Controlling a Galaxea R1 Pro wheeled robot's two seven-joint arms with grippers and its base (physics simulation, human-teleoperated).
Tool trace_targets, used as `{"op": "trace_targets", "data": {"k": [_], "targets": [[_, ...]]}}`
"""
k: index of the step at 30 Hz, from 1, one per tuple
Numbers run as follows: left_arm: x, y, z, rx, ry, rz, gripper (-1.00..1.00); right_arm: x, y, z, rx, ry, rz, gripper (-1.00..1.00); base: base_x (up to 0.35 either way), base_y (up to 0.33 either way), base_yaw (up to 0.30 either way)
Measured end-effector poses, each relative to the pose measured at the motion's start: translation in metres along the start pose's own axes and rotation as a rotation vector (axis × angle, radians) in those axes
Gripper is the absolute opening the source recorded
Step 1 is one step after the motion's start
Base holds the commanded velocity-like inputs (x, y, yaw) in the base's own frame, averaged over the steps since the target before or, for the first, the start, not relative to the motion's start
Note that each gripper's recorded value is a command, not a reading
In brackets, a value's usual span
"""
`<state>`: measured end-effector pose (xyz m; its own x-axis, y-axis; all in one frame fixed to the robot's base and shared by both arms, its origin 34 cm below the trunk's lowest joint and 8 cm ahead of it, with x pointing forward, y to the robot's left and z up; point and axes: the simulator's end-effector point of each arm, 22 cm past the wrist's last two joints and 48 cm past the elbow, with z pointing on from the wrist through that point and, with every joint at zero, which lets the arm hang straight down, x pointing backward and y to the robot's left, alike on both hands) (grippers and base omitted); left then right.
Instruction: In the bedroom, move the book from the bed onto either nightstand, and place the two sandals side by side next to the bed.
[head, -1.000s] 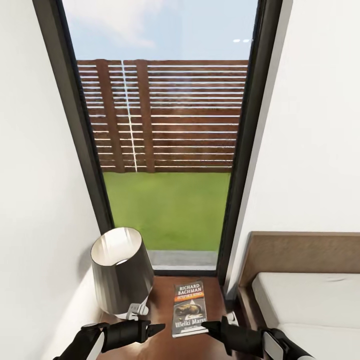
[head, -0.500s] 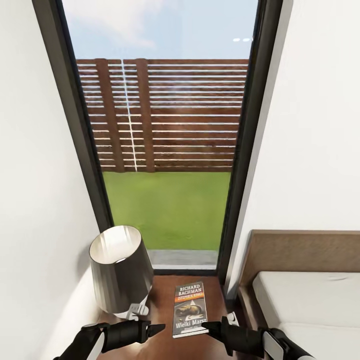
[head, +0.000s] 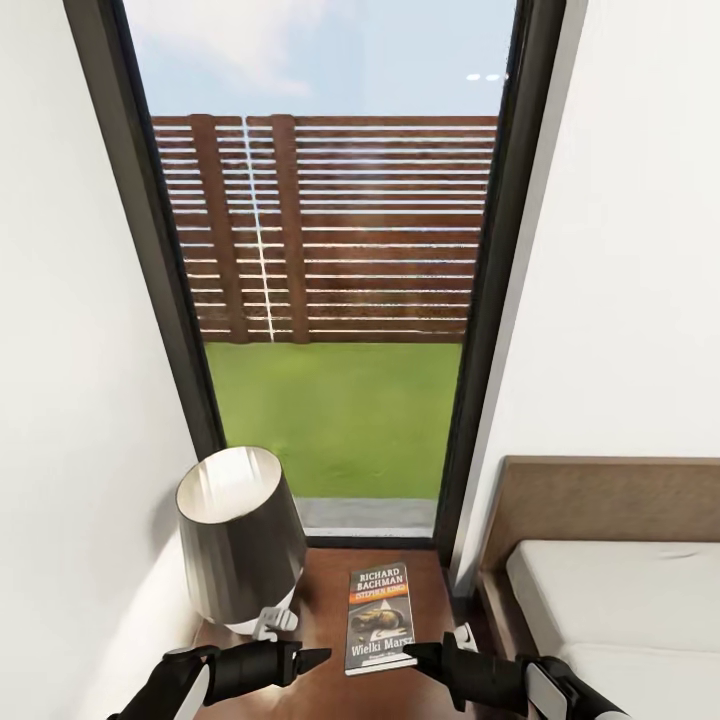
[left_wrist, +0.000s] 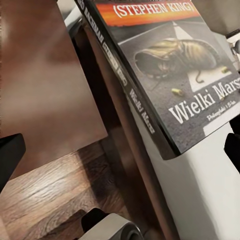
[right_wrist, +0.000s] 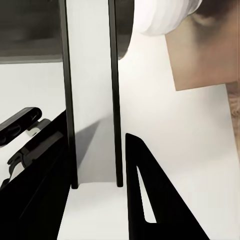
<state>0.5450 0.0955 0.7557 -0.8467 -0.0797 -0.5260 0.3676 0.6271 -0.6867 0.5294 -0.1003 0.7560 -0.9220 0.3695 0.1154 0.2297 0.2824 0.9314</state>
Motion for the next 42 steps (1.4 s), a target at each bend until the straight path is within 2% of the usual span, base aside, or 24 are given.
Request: {"op": "trace_targets", "data": {"k": [30,42], "targets": [[0.021,0.030,0.023,-0.001,0.002,0.000,1.00,-0.008,-0.039,0.015,0.002,-0.003,-0.001,-1.00,0.000,0.000,0.000],[0.030,0.043,0.033,-0.003,0.002,0.000,1.00,-0.014,-0.052,0.022,-0.006,-0.009,-0.020,-1.00,0.000,0.000,0.000]]}}
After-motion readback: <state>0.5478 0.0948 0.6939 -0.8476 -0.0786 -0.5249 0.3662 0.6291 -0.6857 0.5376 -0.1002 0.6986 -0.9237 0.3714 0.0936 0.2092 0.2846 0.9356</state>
